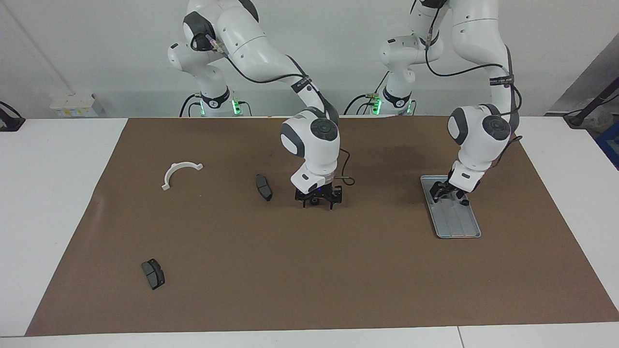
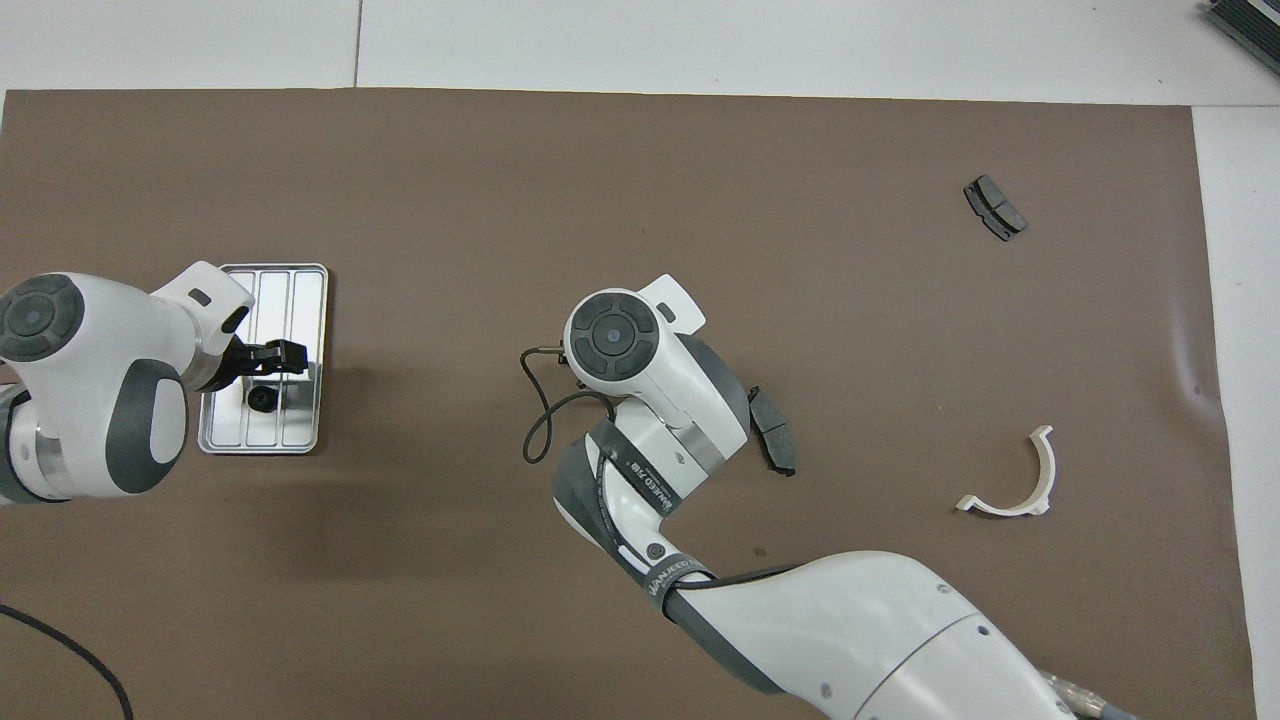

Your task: Place bearing gear from tray to pile

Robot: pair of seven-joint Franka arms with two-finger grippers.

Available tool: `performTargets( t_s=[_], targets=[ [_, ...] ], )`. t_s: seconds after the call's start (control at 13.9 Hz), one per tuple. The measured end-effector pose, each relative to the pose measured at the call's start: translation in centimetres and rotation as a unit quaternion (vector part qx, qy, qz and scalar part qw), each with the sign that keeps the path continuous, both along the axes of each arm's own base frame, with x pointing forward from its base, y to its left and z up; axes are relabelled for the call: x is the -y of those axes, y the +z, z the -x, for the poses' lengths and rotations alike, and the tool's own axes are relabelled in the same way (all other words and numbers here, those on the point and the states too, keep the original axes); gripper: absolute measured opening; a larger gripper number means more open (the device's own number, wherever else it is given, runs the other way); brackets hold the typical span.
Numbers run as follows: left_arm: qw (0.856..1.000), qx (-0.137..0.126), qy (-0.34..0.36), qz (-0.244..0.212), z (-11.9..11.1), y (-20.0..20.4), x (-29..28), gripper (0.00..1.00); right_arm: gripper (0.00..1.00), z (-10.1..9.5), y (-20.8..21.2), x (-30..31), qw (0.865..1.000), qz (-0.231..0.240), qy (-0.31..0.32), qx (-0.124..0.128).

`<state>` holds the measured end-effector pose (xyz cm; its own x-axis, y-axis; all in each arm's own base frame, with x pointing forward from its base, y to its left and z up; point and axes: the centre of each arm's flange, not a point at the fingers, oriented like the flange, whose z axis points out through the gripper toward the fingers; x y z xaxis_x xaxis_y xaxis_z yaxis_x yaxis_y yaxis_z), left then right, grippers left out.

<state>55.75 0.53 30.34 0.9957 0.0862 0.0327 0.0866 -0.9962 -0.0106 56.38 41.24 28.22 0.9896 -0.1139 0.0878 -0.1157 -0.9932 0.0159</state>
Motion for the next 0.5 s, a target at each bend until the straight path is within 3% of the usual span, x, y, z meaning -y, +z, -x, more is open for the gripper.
performTargets(
  t_s=[0.29, 0.36, 0.43, 0.5],
  targets=[
    [1.000, -0.005, 0.004, 0.000, 0.46, -0.31, -0.58, 0.78, 0.85, 0.86, 0.35, 0.04, 1.000, 0.004, 0.003, -0.007],
    [1.000, -0.006, 0.006, 0.000, 0.64, -0.42, -0.81, 0.78, 0.76, 0.94, 0.52, 0.08, 1.000, 0.005, 0.003, -0.008],
    [1.000, -0.008, 0.006, 0.000, 0.83, -0.55, -0.95, 0.74, 0.59, 0.99, 0.67, 0.12, 1.000, 0.005, 0.003, -0.007],
    [1.000, -0.010, 0.006, 0.000, 0.99, -0.62, -0.98, 0.72, 0.52, 1.02, 0.84, 0.15, 1.000, 0.004, 0.003, -0.007]
  ],
)
